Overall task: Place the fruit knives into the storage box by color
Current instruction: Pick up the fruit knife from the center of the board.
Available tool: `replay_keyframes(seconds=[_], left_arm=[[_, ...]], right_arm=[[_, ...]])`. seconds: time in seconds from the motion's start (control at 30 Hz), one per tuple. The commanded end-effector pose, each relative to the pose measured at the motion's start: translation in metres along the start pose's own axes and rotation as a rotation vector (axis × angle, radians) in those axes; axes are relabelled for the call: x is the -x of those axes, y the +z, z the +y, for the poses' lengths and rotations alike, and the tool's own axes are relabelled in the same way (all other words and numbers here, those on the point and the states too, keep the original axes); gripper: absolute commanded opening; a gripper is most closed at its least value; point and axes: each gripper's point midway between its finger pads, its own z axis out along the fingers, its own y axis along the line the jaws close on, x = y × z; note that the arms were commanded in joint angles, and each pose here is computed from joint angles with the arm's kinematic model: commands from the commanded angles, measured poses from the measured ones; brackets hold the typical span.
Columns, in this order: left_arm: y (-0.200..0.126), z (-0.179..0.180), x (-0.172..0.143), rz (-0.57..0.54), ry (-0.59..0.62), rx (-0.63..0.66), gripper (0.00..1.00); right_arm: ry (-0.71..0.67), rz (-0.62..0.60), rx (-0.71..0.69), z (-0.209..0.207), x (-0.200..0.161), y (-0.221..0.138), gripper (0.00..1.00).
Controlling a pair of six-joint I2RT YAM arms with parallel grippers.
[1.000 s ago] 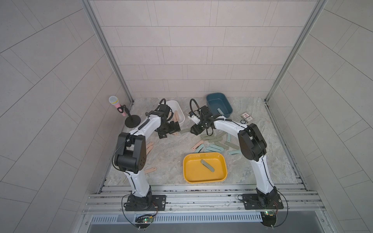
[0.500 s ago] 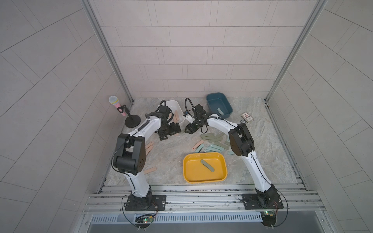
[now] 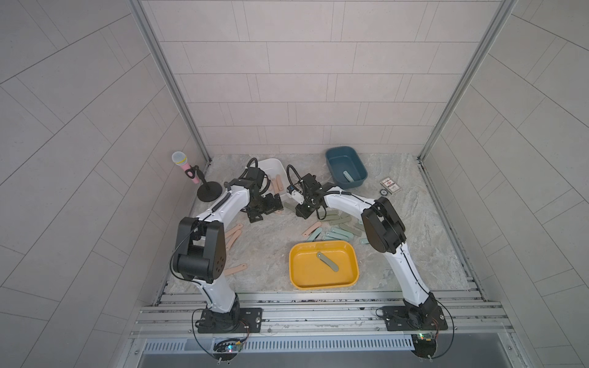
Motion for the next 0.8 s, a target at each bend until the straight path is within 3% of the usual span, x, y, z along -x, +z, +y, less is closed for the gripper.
replay_keyframes(seconds=[0.0, 0.1, 0.23, 0.5, 0.77], left_arm=[[-0.008, 0.004, -0.001, -0.013, 0.006, -0.008, 1.0], [-0.007, 0.004, -0.002, -0.011, 0.004, -0.014, 1.0], [-0.004, 0.005, -0.004, -0.004, -0.002, -0.022, 1.0], [-0.005, 0.005, -0.004, -0.003, -0.003, -0.023, 1.0], [-0.006, 0.007, -0.008, -0.001, -0.006, -0.021, 1.0]], right_arm=[[0.021, 0.088, -0.104, -0.007, -0.025, 0.007, 0.34], [-0.002, 0.101, -0.106, 0.002, -0.025, 0.014, 0.43], [0.002, 0.13, -0.108, 0.001, -0.03, 0.024, 0.45], [0.046, 0.159, -0.106, -0.001, -0.036, 0.027, 0.29], [0.116, 0.158, -0.121, 0.002, -0.039, -0.001, 0.23]])
